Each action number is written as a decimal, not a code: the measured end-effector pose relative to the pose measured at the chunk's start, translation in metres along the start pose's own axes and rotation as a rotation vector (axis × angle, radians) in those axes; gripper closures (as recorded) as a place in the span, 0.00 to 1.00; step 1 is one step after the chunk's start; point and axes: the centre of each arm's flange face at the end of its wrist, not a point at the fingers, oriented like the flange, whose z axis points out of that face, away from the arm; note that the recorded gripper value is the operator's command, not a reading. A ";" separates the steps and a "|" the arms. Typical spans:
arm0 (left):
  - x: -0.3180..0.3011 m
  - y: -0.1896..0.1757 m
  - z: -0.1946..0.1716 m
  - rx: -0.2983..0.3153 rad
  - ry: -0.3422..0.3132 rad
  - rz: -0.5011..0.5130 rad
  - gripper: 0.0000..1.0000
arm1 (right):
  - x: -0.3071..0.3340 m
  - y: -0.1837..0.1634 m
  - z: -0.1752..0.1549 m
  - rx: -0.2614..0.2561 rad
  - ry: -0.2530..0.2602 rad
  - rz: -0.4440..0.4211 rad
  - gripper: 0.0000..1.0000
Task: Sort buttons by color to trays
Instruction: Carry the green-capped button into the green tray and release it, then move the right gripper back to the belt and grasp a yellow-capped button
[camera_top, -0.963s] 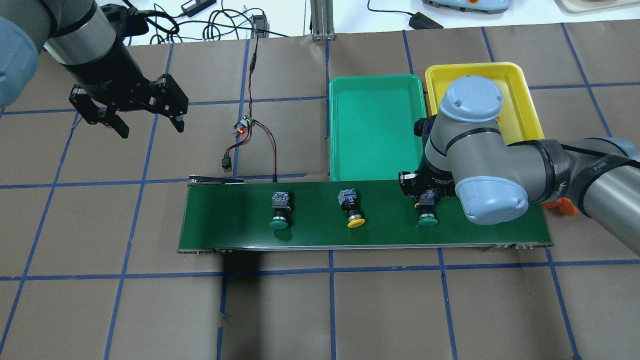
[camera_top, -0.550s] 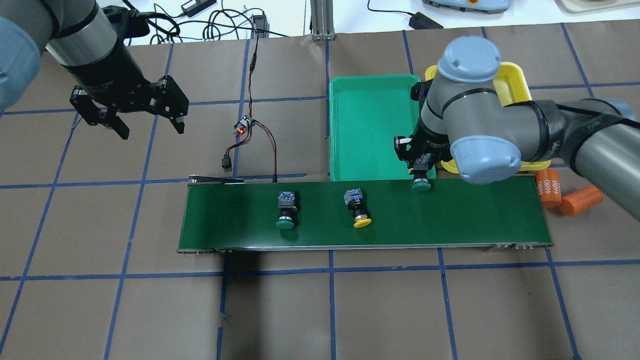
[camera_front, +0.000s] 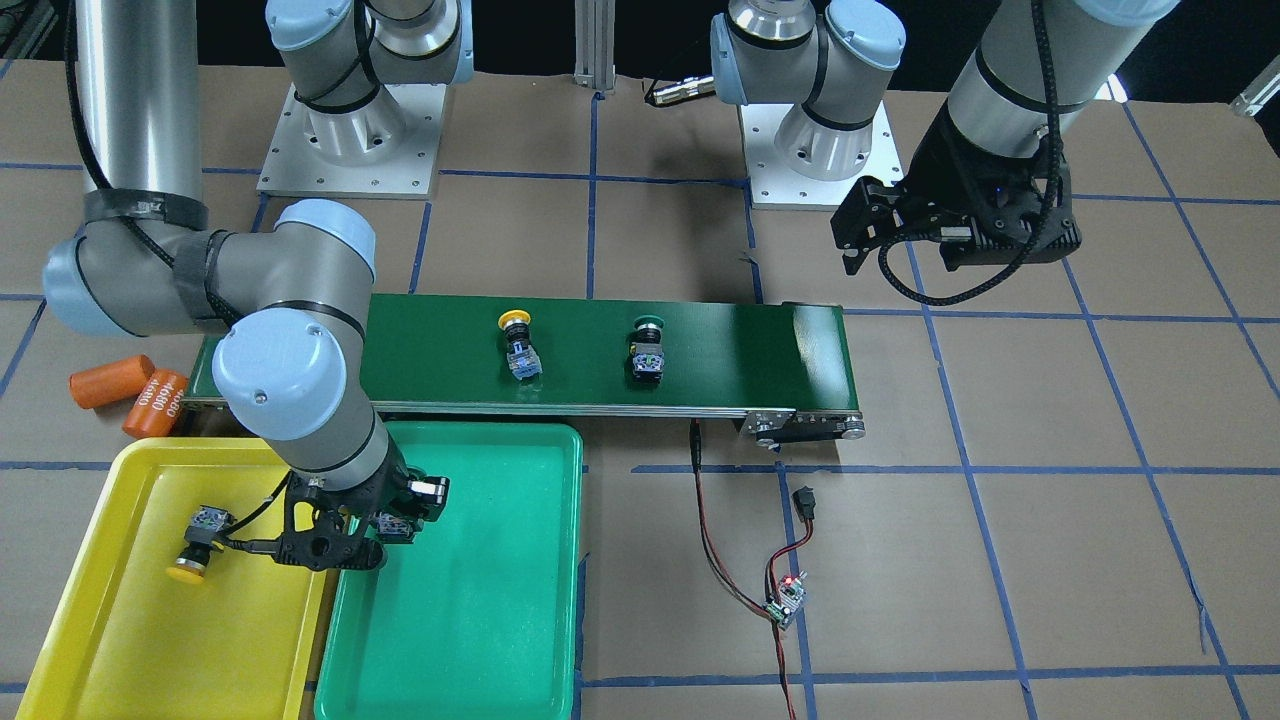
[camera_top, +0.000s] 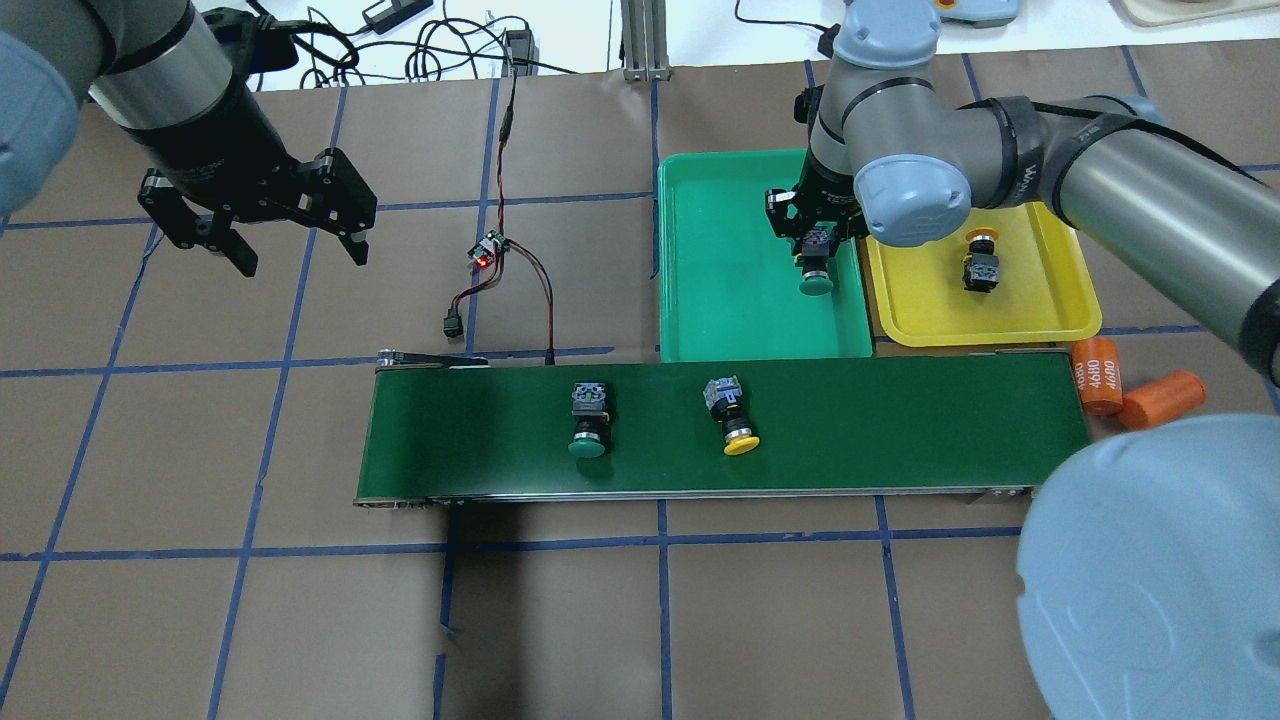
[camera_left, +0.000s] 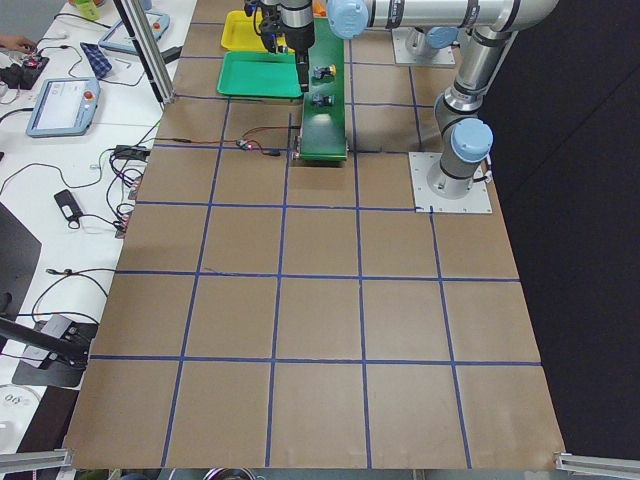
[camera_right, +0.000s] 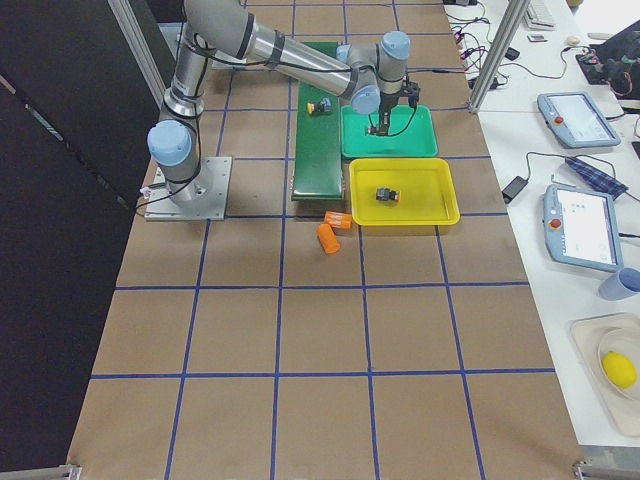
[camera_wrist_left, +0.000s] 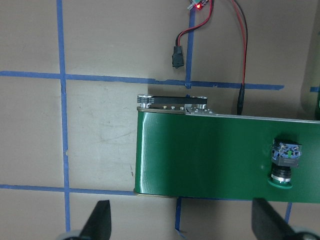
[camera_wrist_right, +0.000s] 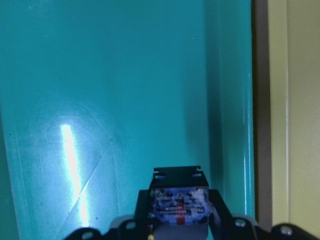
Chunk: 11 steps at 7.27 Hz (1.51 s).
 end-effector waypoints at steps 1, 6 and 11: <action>0.000 0.000 0.000 0.000 0.000 0.000 0.00 | 0.000 -0.001 0.003 -0.008 0.004 0.000 0.00; -0.001 0.001 0.002 -0.004 -0.007 0.002 0.00 | 0.020 0.067 -0.054 0.011 0.007 -0.080 0.00; -0.002 0.001 0.001 -0.002 -0.006 0.000 0.00 | 0.084 0.172 -0.059 -0.032 0.002 -0.082 0.00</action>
